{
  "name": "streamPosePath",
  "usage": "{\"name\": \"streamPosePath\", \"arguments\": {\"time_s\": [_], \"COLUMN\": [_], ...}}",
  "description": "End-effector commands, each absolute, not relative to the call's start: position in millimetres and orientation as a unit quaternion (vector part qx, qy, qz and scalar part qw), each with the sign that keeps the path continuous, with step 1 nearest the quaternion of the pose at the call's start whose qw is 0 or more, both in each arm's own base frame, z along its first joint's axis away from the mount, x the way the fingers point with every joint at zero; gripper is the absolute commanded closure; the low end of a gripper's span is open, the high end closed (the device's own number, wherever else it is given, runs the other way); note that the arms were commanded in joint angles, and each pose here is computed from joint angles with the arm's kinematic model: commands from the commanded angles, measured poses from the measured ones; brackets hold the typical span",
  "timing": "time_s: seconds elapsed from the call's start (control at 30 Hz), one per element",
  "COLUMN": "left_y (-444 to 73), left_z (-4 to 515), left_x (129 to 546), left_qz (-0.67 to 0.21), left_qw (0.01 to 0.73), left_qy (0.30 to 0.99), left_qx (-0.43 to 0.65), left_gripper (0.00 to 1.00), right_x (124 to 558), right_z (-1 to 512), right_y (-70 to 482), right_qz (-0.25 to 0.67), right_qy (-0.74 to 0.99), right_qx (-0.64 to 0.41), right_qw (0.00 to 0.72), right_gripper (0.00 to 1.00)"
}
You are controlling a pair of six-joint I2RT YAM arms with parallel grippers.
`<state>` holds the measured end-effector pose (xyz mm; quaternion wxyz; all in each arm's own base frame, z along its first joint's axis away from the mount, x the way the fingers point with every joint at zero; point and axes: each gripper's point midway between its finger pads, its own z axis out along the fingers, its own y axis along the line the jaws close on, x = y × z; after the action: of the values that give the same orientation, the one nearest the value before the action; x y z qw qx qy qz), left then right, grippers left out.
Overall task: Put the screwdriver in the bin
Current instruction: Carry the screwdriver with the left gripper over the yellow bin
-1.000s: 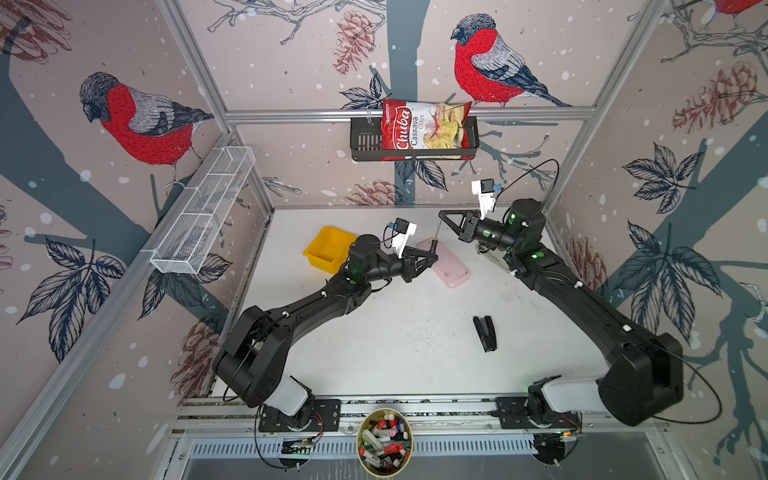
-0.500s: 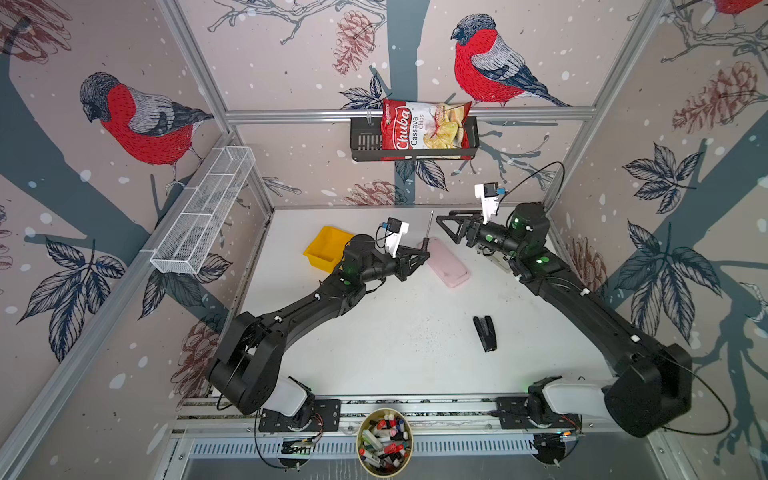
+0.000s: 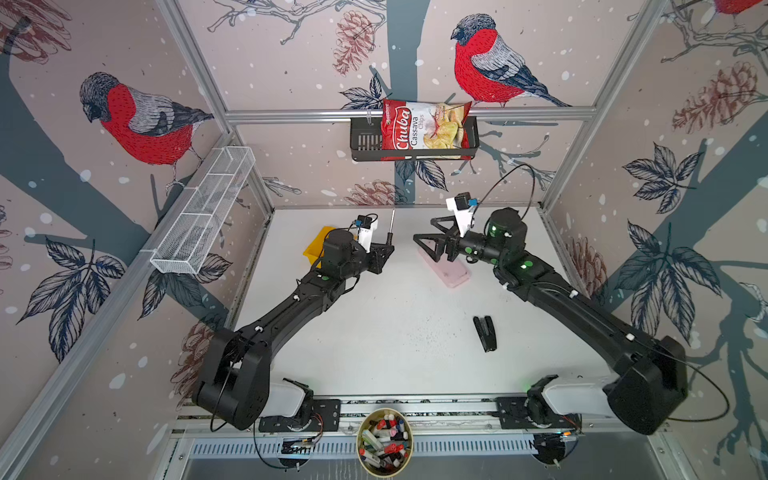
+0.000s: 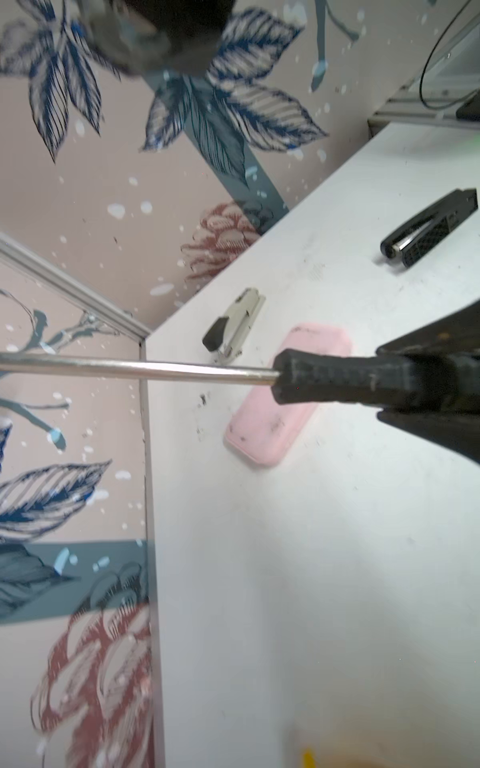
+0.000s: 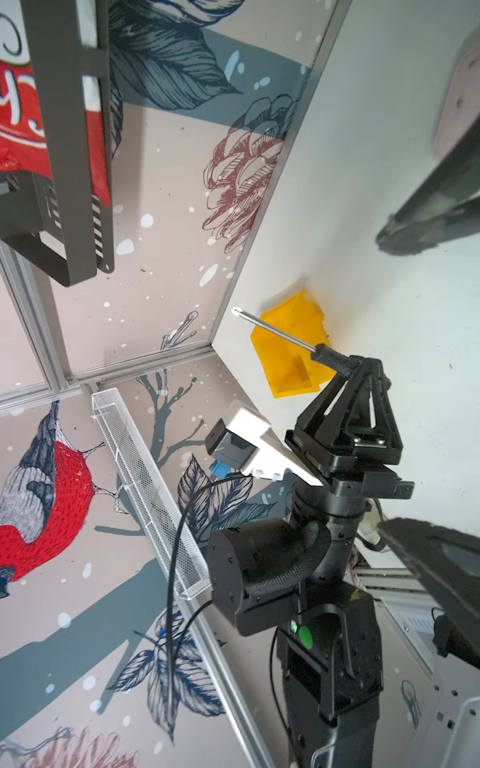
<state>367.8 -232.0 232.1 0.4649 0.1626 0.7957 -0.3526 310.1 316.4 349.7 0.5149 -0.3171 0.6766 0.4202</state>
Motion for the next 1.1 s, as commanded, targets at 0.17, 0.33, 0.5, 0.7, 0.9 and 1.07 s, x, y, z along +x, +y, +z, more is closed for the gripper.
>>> {"name": "streamPosePath", "arguments": {"time_s": [0.17,0.33,0.5,0.7,0.9,1.07], "left_y": [-176.4,-138.8,-97.4,-46.8,-24.9,-18.6], "left_z": [207.2,192.6,174.8,149.4,119.6,94.9], "left_x": [374.3,382.1,388.9,410.5,432.8,449.7], "left_qz": [-0.238,-0.191,-0.13,-0.059,-0.017,0.006], "left_qw": [0.456,0.436,0.406,0.348,0.275,0.215], "left_qy": [0.848,0.873,0.902,0.936,0.961,0.976], "left_qx": [0.132,0.103,0.07,-0.001,-0.033,-0.034], "left_gripper": [0.92,0.93,0.93,0.93,0.93,0.93], "right_x": [309.7,310.2,310.6,302.4,291.1,286.0], "right_z": [338.7,325.2,314.8,305.5,299.0,294.0], "right_y": [357.6,385.2,406.3,424.8,430.5,427.5], "right_qz": [0.378,0.364,0.346,0.334,0.328,0.319], "right_qy": [0.657,0.654,0.653,0.65,0.65,0.655], "right_qx": [-0.384,-0.417,-0.438,-0.464,-0.478,-0.482], "right_qw": [0.527,0.516,0.512,0.501,0.491,0.487], "right_gripper": [0.0,0.0,0.0,0.0,0.0,0.0]}}
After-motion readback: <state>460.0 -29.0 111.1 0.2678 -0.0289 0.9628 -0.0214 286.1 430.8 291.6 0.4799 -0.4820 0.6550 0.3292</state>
